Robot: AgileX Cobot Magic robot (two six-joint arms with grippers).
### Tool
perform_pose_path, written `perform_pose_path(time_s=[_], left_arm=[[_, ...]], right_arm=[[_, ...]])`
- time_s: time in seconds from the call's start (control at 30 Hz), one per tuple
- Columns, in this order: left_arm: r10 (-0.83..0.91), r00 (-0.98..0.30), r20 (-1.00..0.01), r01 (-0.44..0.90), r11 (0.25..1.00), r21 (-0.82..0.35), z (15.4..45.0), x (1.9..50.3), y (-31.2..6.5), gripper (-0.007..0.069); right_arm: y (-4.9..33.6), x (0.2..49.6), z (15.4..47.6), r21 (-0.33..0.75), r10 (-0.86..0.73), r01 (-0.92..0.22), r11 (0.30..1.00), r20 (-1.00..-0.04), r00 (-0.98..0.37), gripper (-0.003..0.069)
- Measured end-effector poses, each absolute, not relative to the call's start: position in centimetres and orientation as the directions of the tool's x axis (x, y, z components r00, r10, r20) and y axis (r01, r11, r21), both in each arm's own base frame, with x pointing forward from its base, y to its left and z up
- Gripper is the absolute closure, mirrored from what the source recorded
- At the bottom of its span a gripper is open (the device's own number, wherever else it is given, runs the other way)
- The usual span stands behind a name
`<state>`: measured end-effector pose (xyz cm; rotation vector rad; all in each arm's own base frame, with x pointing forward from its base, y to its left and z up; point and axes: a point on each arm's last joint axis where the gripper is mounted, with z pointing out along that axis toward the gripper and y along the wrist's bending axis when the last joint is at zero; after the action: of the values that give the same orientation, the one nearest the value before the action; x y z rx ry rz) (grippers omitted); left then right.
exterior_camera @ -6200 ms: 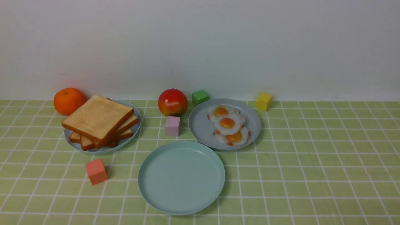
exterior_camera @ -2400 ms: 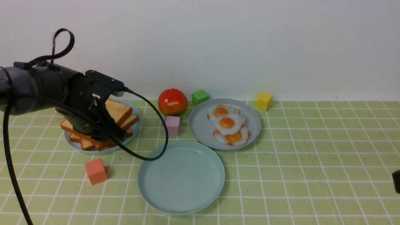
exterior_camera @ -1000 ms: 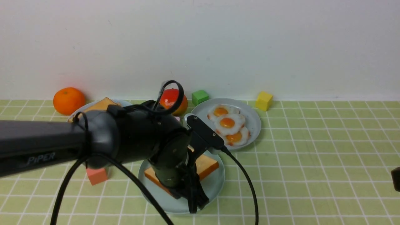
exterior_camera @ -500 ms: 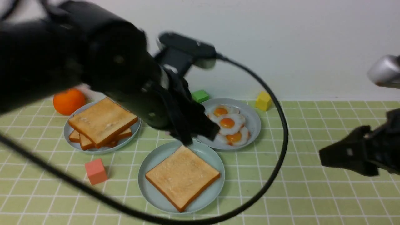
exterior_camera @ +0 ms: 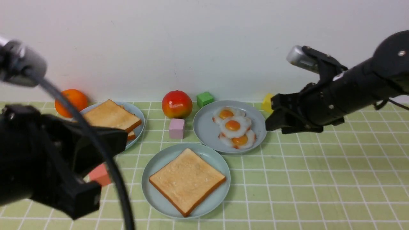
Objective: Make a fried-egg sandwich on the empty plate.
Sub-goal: Use the right arm to grab a fried egg
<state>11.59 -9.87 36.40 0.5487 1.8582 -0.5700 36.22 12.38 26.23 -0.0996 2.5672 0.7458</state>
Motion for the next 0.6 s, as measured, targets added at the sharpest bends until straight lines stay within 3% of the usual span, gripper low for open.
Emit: perform_pose_path(time_s=[0.27, 0.6], left_arm=[[-0.013, -0.225, -0.974, 0.625, 0.765, -0.154, 35.9, 11.3, -9.7, 0.0638], [-0.023, -0.215, -0.976, 0.626, 0.764, -0.156, 36.0, 11.4, -9.7, 0.0638]], right_arm=[[11.3, 43.1, 21.5, 0.597, 0.184, -0.054, 0.801, -0.331, -0.926, 0.0279], [12.0, 47.8, 18.0, 0.623, 0.2, -0.047, 0.781, -0.322, -0.925, 0.0277]])
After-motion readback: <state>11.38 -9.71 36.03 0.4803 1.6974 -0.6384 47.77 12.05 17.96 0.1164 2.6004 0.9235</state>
